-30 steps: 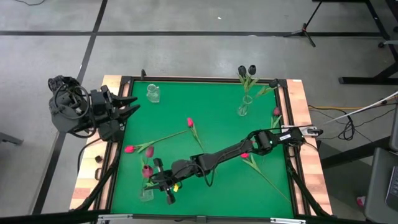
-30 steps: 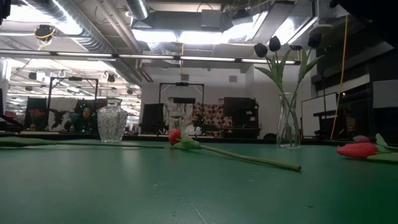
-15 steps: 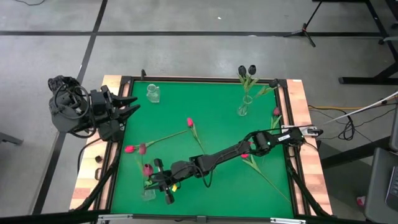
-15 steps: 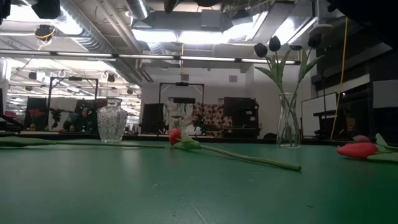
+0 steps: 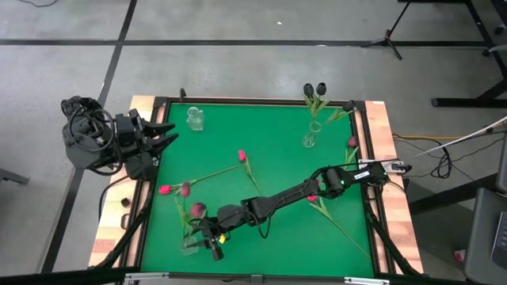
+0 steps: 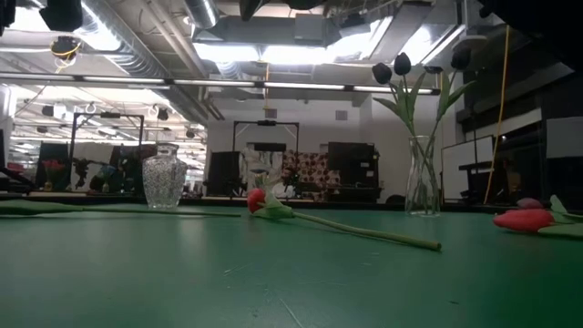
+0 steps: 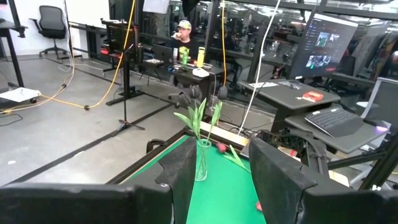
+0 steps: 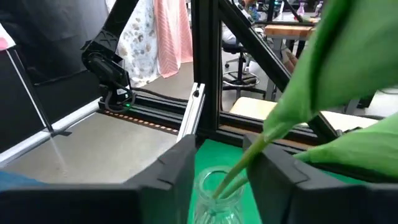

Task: Sort flowers into vase by color
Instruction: Put the left dark red flower into the bottom transparent vase, then put the right pink flower into the top left transparent vase

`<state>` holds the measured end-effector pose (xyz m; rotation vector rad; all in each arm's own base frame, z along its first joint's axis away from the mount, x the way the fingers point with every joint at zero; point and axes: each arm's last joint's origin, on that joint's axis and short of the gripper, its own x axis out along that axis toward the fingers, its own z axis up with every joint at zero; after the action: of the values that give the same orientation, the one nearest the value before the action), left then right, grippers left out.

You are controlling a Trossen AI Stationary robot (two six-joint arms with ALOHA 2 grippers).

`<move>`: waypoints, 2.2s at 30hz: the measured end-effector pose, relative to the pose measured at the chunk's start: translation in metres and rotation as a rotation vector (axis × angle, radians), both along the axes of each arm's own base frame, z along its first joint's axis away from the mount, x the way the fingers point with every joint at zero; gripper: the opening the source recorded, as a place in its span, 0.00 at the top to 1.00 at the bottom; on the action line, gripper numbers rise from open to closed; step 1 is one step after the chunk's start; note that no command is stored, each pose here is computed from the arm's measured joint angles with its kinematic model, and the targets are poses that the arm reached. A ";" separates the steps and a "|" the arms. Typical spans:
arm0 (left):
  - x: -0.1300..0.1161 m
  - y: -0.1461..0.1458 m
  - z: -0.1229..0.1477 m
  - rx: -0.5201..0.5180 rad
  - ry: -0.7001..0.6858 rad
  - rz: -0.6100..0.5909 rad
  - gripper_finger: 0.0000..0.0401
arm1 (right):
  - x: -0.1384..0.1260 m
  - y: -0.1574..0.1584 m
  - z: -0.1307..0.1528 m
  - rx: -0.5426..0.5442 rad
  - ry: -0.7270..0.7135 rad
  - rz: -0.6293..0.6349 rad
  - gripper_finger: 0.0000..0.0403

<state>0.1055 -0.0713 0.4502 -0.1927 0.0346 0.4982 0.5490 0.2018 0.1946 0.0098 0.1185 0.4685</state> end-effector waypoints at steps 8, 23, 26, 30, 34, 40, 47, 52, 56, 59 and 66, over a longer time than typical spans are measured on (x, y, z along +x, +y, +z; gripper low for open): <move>0.000 0.000 0.000 0.000 0.000 0.000 0.64 | -0.002 -0.001 -0.010 -0.032 0.101 -0.001 0.50; -0.002 0.002 0.000 -0.029 -0.016 0.002 0.64 | -0.022 -0.023 0.001 -0.343 0.400 -0.194 0.44; -0.003 0.003 -0.001 -0.014 -0.007 0.014 0.64 | -0.031 -0.028 0.013 -0.418 0.443 -0.213 0.44; -0.008 0.009 0.000 -0.009 -0.017 0.047 0.64 | -0.048 -0.035 0.042 -0.504 0.488 -0.249 0.44; -0.012 0.013 -0.001 -0.027 -0.023 0.056 0.64 | -0.068 -0.042 0.060 -0.545 0.602 -0.245 0.44; -0.023 0.025 -0.010 -0.079 -0.026 0.075 0.64 | -0.105 -0.059 0.088 -0.652 0.791 -0.365 0.44; -0.033 0.035 -0.020 -0.122 -0.013 0.096 0.64 | -0.142 -0.084 0.113 -0.672 0.926 -0.549 0.44; -0.037 0.039 -0.028 -0.154 0.019 0.089 0.64 | -0.174 -0.108 0.104 -0.559 0.948 -0.658 0.44; -0.039 0.041 -0.031 -0.172 0.028 0.094 0.64 | -0.188 -0.126 0.073 -0.344 0.796 -0.752 0.44; -0.039 0.041 -0.031 -0.170 0.032 0.093 0.64 | -0.188 -0.137 0.035 -0.208 0.716 -0.814 0.44; -0.039 0.041 -0.031 -0.172 0.033 0.092 0.64 | -0.175 -0.160 -0.019 -0.144 0.589 -1.018 0.44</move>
<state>0.0669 -0.0303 0.4192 -0.3556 0.1008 0.5904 0.3736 0.0420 0.1753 0.0639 0.6859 -0.5770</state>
